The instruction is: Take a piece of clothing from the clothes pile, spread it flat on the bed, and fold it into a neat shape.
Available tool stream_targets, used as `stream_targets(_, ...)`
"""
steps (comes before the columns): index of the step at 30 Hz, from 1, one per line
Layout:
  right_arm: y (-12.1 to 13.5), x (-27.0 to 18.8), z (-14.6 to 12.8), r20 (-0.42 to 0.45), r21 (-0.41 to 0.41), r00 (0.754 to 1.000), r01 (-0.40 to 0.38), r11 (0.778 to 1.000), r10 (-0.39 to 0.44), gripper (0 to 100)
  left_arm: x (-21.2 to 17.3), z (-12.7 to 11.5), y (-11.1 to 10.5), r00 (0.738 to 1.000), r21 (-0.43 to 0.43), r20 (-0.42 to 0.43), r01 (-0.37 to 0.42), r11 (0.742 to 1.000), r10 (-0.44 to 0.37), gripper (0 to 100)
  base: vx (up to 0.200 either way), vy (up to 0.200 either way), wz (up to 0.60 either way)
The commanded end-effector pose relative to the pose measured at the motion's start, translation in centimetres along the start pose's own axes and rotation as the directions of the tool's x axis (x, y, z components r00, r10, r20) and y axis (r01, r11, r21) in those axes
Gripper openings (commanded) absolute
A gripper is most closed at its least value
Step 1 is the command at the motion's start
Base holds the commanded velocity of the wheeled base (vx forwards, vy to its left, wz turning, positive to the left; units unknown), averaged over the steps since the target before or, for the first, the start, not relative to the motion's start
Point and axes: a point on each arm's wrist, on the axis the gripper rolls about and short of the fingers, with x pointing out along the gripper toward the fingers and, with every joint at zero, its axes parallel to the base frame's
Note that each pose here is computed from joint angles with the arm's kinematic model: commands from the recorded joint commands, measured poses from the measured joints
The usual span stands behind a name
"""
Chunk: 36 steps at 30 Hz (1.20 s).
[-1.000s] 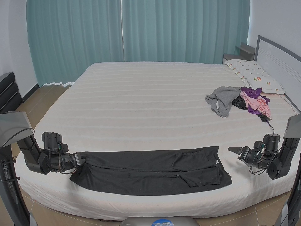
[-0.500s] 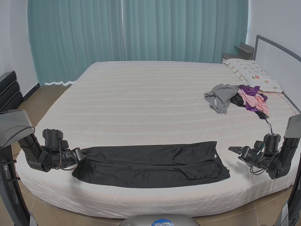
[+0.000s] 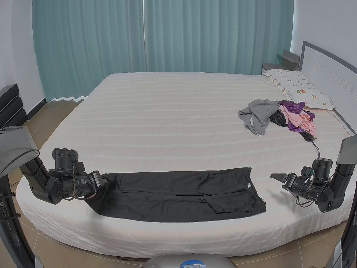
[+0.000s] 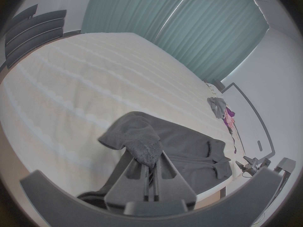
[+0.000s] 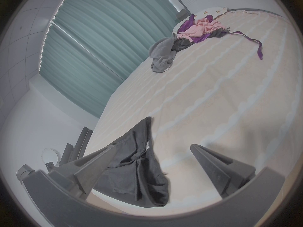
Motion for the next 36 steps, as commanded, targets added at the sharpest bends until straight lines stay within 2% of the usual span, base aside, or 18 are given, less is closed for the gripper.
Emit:
stream_targets(1, 0.0, 0.1, 0.1, 0.004, 0.009, 1.0, -0.001, 1.0, 0.001, 100, -1.1, 0.6, -2.3, 0.998, 0.035, 0.038, 0.046, 0.998, -0.048, 0, 0.0, -0.2, 0.0)
stream_targets(4, 0.0, 0.1, 0.1, 0.006, 0.012, 1.0, 0.0, 1.0, 0.0, 100, -1.5, 0.5, -3.5, 0.997, 0.057, 0.051, 0.05, 0.997, -0.053, 0, 0.0, -0.2, 0.0)
stream_targets(12, 0.0, 0.1, 0.2, 0.006, 0.011, 1.0, -0.002, 1.0, 0.002, 100, -1.0, -0.1, -7.1, 0.997, 0.119, 0.072, 0.0, 0.993, -0.009, 0, 0.0, -0.2, 0.0)
stream_targets(16, 0.1, 0.1, 0.1, 0.005, 0.011, 1.0, -0.003, 1.0, 0.003, 100, -0.4, 0.1, -8.8, 0.997, 0.14, 0.074, -0.048, 0.989, 0.038, 0, 0.0, -0.2, 0.0)
stream_targets(24, 0.2, 0.2, 0.1, 0.003, 0.008, 1.0, -0.004, 1.0, 0.004, 100, 0.2, 0.0, -12.0, 1.0, 0.156, 0.011, -0.019, 0.988, 0.017, 0, 0.0, -0.2, 0.0)
stream_targets(25, 0.1, 0.2, 0.0, 0.0, 0.01, 1.0, -0.003, 1.0, 0.003, 100, 0.3, -0.3, -13.1, 1.0, 0.151, -0.009, -0.003, 0.988, 0.005, 0, 0.0, -0.2, 0.0)
stream_targets(27, 0.1, 0.2, 0.0, -0.001, 0.009, 1.0, -0.004, 1.0, 0.004, 100, 0.4, -0.4, -13.9, 1.0, 0.15, -0.021, 0.007, 0.989, -0.004, 0, 0.0, -0.2, 0.0)
stream_targets(36, 0.1, 0.4, -0.3, -0.005, 0.006, 1.0, -0.003, 1.0, 0.003, 100, 2.8, -1.7, -16.0, 0.997, 0.141, -0.066, 0.038, 0.989, -0.029, 0, 0.0, -0.2, 0.0)
